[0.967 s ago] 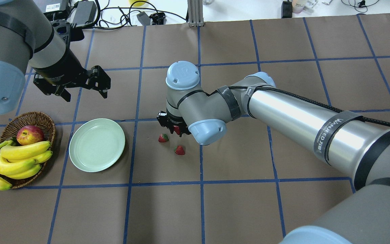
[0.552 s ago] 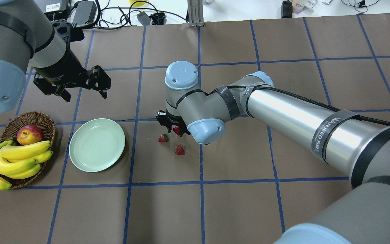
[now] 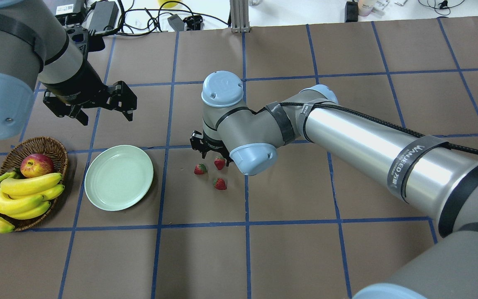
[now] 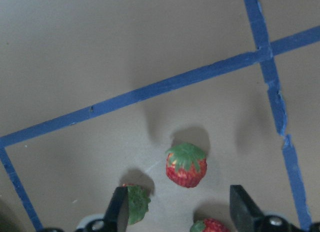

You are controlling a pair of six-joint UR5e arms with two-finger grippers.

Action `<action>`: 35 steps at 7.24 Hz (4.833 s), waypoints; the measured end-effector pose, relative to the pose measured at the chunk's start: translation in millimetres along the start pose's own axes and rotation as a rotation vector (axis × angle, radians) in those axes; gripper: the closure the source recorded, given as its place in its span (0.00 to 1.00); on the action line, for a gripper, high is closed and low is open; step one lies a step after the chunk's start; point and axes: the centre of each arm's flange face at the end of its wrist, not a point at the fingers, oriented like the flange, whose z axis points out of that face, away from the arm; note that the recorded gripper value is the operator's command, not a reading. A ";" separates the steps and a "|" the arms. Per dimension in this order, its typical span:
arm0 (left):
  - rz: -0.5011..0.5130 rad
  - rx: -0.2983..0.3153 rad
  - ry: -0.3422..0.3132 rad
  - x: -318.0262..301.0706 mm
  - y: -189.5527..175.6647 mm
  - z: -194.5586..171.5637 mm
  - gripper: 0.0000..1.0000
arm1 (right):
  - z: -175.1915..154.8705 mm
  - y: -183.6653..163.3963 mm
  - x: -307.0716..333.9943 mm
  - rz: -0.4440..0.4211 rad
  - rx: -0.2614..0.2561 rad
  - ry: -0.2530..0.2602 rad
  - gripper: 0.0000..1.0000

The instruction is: Collect all strawberries into plate

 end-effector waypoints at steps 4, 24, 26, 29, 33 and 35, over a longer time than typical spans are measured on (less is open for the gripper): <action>0.006 -0.019 0.000 1.7 1.4 2.7 0.00 | -137.3 -93.9 108.0 -0.087 -0.015 0.038 0.23; -0.391 -0.192 0.004 112.9 0.1 247.4 0.00 | -323.5 -84.0 188.5 -0.401 0.146 0.123 0.00; -0.381 -0.212 -0.003 117.3 3.6 260.1 0.10 | -322.7 -82.7 189.2 -0.400 0.133 0.121 0.00; -0.380 -0.218 0.032 122.5 0.8 270.0 1.00 | -322.4 -78.9 190.5 -0.399 0.113 0.126 0.00; -0.307 -0.177 0.046 121.2 -12.6 258.0 1.00 | -322.6 -78.1 190.1 -0.400 0.112 0.127 0.00; -0.207 -0.131 0.020 98.0 -44.5 209.1 1.00 | -322.7 -78.1 190.2 -0.400 0.113 0.128 0.00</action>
